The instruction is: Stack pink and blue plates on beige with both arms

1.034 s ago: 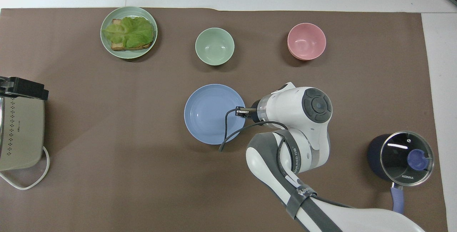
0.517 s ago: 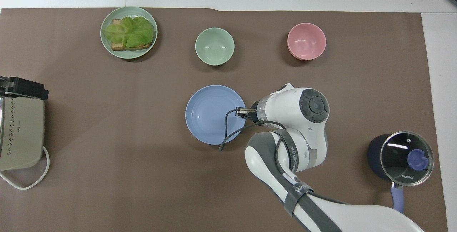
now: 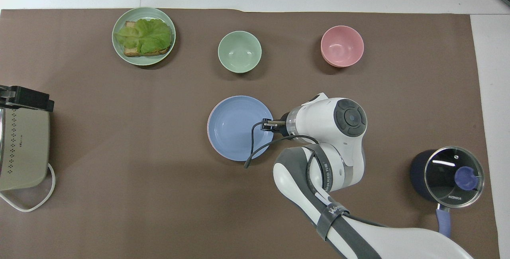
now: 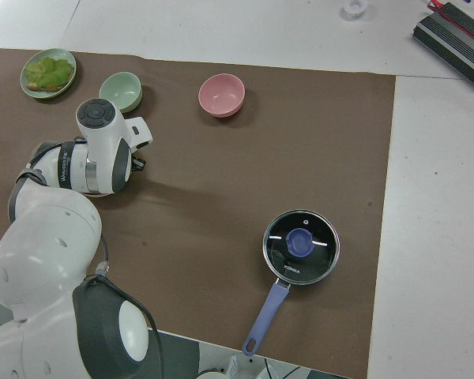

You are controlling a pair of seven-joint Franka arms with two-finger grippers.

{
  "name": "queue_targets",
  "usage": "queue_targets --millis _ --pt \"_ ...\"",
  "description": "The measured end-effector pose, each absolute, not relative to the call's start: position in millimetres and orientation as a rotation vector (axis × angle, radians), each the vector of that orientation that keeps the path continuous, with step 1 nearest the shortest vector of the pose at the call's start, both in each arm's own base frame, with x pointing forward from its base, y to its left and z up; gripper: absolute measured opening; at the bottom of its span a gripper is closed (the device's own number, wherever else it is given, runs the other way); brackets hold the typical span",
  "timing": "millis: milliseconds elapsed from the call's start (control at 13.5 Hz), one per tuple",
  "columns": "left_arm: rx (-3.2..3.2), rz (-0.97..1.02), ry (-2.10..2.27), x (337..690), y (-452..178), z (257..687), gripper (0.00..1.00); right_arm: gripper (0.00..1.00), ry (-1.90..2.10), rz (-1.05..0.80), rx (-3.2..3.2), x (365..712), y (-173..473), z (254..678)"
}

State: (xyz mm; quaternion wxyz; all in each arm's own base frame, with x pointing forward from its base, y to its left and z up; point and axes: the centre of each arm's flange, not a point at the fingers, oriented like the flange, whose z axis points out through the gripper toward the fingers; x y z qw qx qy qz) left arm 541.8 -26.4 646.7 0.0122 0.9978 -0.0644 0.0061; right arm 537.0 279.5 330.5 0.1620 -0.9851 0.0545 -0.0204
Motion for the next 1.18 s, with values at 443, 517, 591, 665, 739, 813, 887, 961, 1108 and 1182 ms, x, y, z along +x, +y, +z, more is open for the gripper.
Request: queue_targets --millis 443,517,591,665,739,813,887,961,1108,1182 --pt "3.111 0.019 -0.201 542 -26 647 1.0 1.0 0.179 -0.174 -2.804 556 252 369" --pt "3.111 0.019 -0.201 542 -26 647 1.0 1.0 0.168 -0.199 -2.835 561 232 383" --pt "3.111 0.019 -0.201 542 -26 647 1.0 1.0 0.163 -0.219 -2.872 566 209 398" --pt "3.111 0.019 -0.201 542 -26 647 1.0 1.0 0.174 -0.233 -2.907 569 182 413" --pt "3.111 0.019 -0.201 542 -26 647 1.0 1.0 0.2 -0.242 -2.929 571 156 426" --pt "3.111 0.019 -0.201 542 -26 647 1.0 1.0 0.227 -0.248 -2.946 572 132 437" --pt "3.111 0.019 -0.201 542 -26 647 1.0 1.0 0.25 -0.245 -2.96 571 110 449" --pt "3.111 0.019 -0.201 542 -26 647 1.0 1.0 0.273 -0.236 -2.974 568 91 460" --pt "3.111 0.019 -0.201 542 -26 647 1.0 1.0 0.325 -0.206 -2.989 561 56 488" --pt "3.111 0.019 -0.201 542 -26 647 1.0 1.0 0.347 -0.178 -2.994 557 41 507"
